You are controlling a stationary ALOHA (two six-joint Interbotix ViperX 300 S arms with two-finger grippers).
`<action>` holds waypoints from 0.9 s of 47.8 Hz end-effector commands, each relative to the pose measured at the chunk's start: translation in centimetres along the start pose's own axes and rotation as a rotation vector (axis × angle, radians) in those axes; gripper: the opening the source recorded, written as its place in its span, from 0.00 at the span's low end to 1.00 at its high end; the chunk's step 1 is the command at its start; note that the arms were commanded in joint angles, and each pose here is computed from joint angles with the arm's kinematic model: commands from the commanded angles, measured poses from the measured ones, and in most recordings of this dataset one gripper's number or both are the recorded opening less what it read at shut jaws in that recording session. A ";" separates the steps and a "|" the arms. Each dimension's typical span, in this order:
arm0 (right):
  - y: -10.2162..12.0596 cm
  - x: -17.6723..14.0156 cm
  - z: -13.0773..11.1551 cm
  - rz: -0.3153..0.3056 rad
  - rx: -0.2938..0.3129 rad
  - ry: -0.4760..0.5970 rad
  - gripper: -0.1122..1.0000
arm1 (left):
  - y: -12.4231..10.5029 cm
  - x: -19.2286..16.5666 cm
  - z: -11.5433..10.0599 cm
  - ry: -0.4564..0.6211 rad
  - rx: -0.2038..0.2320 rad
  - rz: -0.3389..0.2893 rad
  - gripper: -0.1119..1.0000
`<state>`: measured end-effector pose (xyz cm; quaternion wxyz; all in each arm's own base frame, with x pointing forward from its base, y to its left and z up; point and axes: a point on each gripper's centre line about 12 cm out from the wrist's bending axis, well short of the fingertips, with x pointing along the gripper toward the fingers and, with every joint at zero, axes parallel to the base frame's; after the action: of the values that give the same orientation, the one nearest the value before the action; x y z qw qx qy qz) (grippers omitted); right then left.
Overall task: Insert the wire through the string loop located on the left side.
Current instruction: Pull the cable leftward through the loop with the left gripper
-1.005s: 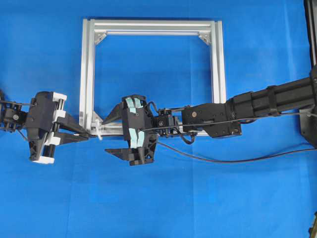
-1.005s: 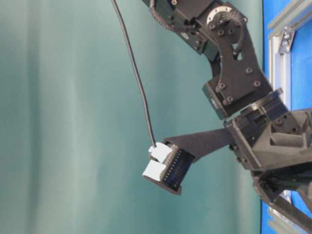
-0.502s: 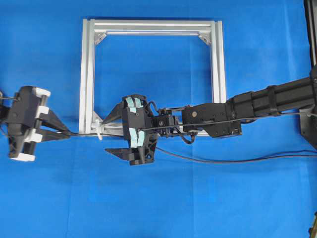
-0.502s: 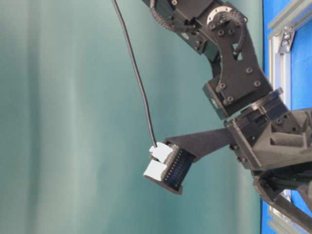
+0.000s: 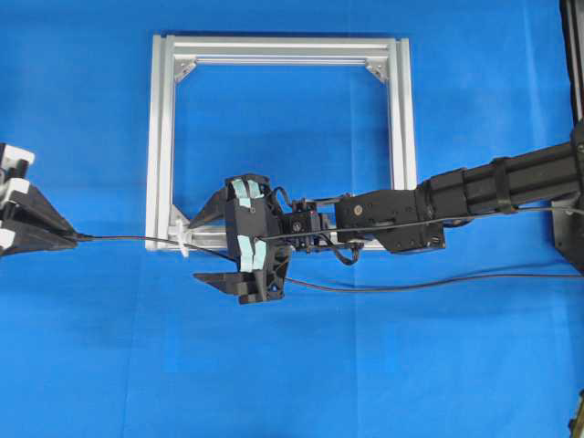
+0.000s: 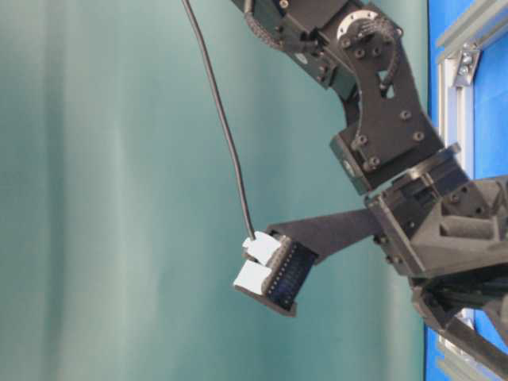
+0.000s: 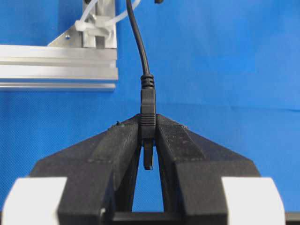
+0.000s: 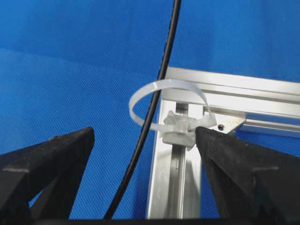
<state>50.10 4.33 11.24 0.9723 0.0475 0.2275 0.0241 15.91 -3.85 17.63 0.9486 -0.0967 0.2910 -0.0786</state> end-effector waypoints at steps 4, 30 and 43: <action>0.4 -0.7 1.9 0.008 -0.001 -0.047 0.96 | -0.1 0.0 0.6 -0.010 0.004 0.003 0.17; 0.4 -0.8 2.0 0.008 0.002 -0.048 0.96 | 0.0 0.3 0.7 -0.021 0.003 0.003 0.17; 0.5 -0.8 2.1 0.009 0.005 -0.048 0.96 | 0.0 0.3 0.6 -0.020 0.005 0.004 0.17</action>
<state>50.09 4.41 11.24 0.9723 0.0473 0.2276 0.0248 16.20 -3.84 17.54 0.9499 -0.0949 0.2877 -0.0772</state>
